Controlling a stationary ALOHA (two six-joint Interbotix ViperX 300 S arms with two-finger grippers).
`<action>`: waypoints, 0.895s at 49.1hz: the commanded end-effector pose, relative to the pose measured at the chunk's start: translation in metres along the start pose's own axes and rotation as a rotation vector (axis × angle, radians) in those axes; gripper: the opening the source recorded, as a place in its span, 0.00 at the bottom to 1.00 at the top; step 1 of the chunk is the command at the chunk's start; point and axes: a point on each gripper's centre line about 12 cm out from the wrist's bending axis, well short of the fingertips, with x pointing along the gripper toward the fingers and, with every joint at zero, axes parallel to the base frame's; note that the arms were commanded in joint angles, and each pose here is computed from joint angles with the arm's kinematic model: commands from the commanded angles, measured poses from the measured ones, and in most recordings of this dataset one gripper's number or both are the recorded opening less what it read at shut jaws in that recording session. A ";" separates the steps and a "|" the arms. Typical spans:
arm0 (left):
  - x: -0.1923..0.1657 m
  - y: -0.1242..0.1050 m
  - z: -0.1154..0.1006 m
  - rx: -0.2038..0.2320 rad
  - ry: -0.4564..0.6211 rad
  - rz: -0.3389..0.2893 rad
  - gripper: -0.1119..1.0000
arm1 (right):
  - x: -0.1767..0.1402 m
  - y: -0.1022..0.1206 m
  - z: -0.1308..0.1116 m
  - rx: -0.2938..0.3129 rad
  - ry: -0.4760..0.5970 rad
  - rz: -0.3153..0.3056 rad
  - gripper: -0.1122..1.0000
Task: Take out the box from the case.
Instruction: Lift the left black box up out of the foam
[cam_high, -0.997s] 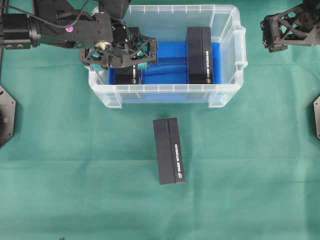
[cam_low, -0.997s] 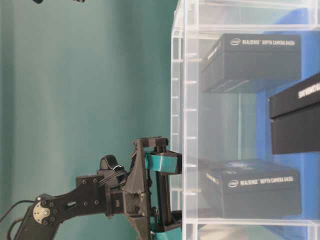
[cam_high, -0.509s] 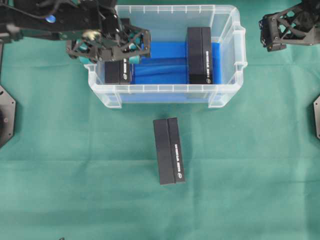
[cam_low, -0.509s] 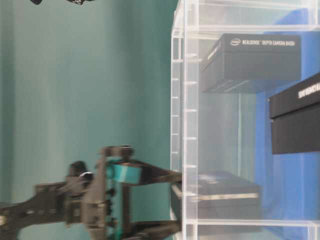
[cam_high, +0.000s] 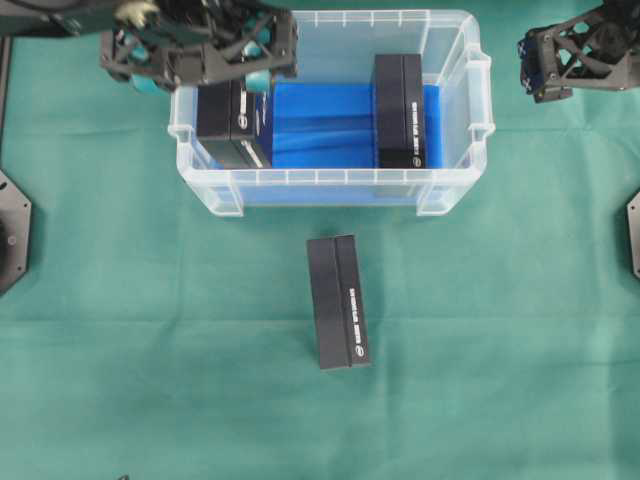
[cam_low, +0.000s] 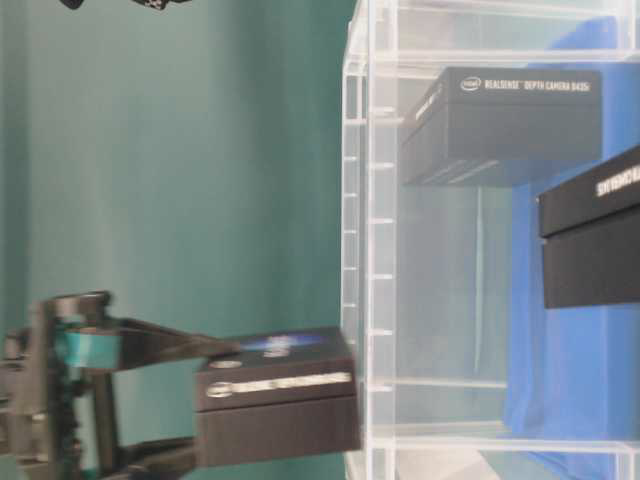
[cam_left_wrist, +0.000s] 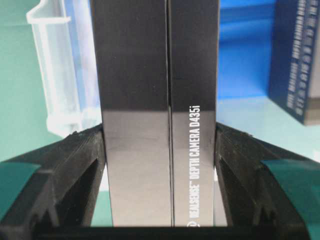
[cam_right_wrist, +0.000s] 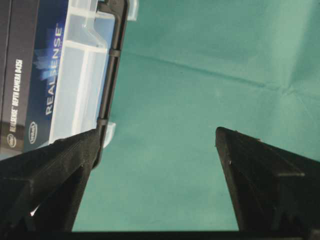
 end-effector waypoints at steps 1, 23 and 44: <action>-0.034 -0.001 0.006 -0.007 -0.021 -0.060 0.64 | -0.004 0.002 0.002 -0.005 -0.011 0.017 0.94; -0.052 -0.002 0.006 -0.007 -0.020 -0.071 0.64 | -0.004 0.001 0.001 -0.004 -0.010 0.018 0.94; -0.052 -0.002 0.005 -0.004 -0.020 -0.071 0.64 | -0.005 0.001 0.001 -0.004 -0.010 0.018 0.94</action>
